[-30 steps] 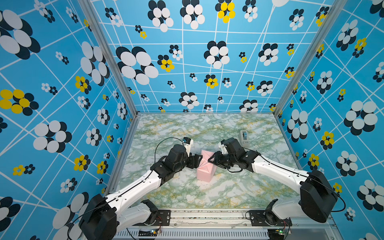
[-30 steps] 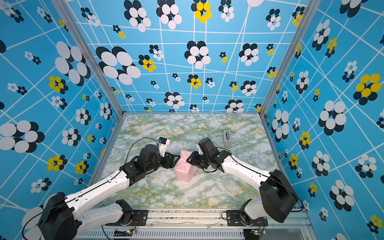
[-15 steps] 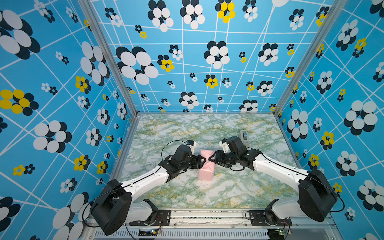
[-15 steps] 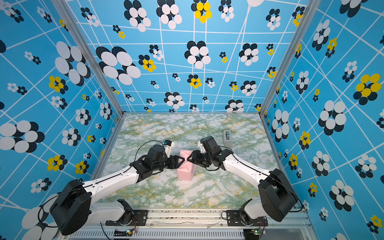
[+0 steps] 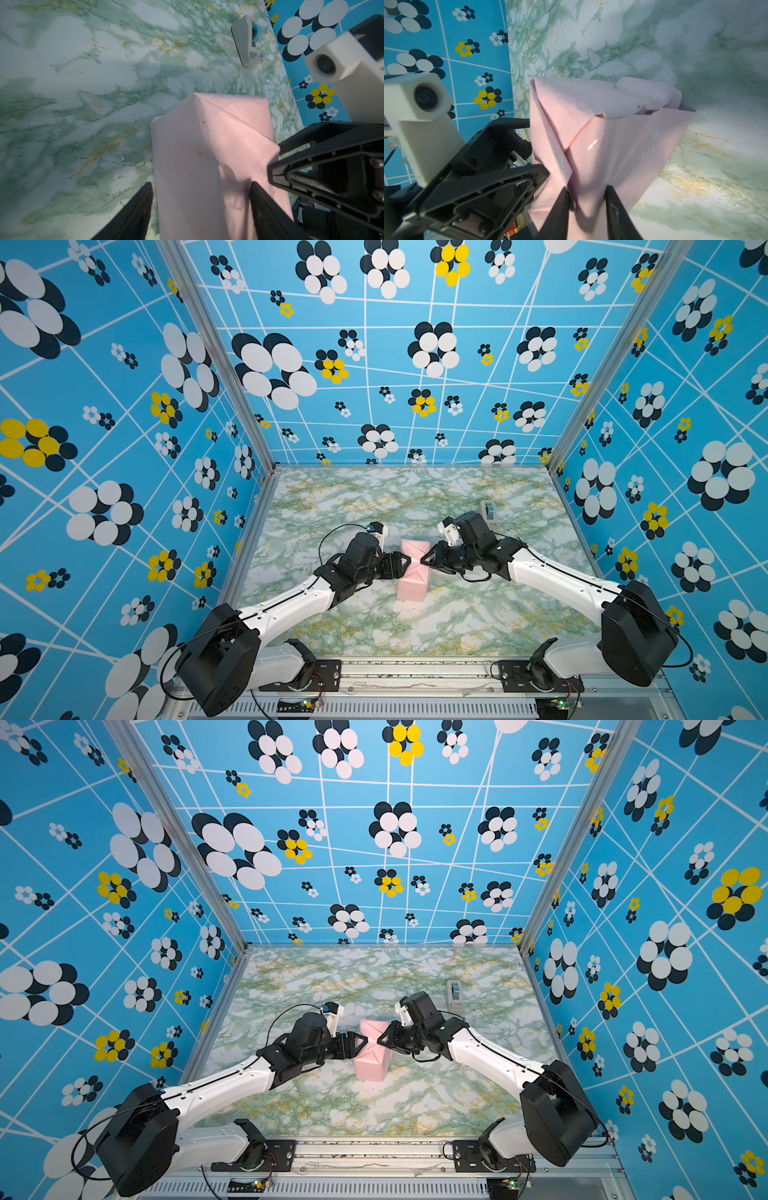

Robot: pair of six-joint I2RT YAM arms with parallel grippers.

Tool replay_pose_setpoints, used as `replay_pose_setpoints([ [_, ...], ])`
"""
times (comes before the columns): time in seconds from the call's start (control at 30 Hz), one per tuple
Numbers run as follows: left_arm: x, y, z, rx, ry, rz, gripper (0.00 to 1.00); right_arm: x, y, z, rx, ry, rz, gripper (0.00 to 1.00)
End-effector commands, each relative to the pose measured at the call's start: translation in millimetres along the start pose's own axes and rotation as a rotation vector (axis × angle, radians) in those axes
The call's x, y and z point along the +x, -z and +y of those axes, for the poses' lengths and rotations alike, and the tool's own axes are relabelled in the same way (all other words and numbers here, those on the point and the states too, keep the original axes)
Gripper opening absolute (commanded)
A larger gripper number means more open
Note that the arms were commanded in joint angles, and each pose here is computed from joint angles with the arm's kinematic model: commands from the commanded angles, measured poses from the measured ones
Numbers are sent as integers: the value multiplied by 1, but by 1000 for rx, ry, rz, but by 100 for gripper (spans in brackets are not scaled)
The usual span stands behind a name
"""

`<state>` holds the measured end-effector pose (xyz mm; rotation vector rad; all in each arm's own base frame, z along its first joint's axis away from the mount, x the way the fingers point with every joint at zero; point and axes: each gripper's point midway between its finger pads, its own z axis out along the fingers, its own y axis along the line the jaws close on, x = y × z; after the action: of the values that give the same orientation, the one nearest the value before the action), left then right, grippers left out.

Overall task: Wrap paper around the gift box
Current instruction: 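Release the paper and move the right gripper to the dispenser while the left holds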

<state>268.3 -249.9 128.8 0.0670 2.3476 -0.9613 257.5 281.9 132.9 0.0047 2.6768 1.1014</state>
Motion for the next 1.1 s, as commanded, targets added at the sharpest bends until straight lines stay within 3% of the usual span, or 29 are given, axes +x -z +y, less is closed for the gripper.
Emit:
replay_pose_setpoints([
  [0.0,-8,11,-11,55,72,-26,76,17,-10,-41,141,-42,57,29],
  [0.2,-10,12,-19,84,120,-12,77,17,-12,-40,132,-42,56,27],
  [0.47,21,-15,-10,62,126,129,73,16,-14,-39,114,-35,54,26],
  [0.67,38,-21,9,-32,96,170,63,11,-8,-30,77,-9,36,26],
  [0.87,48,-17,29,-112,88,181,61,-18,40,-26,34,35,-65,50],
  [1.07,50,-18,32,-119,87,183,61,-68,111,-68,48,84,-196,52],
])
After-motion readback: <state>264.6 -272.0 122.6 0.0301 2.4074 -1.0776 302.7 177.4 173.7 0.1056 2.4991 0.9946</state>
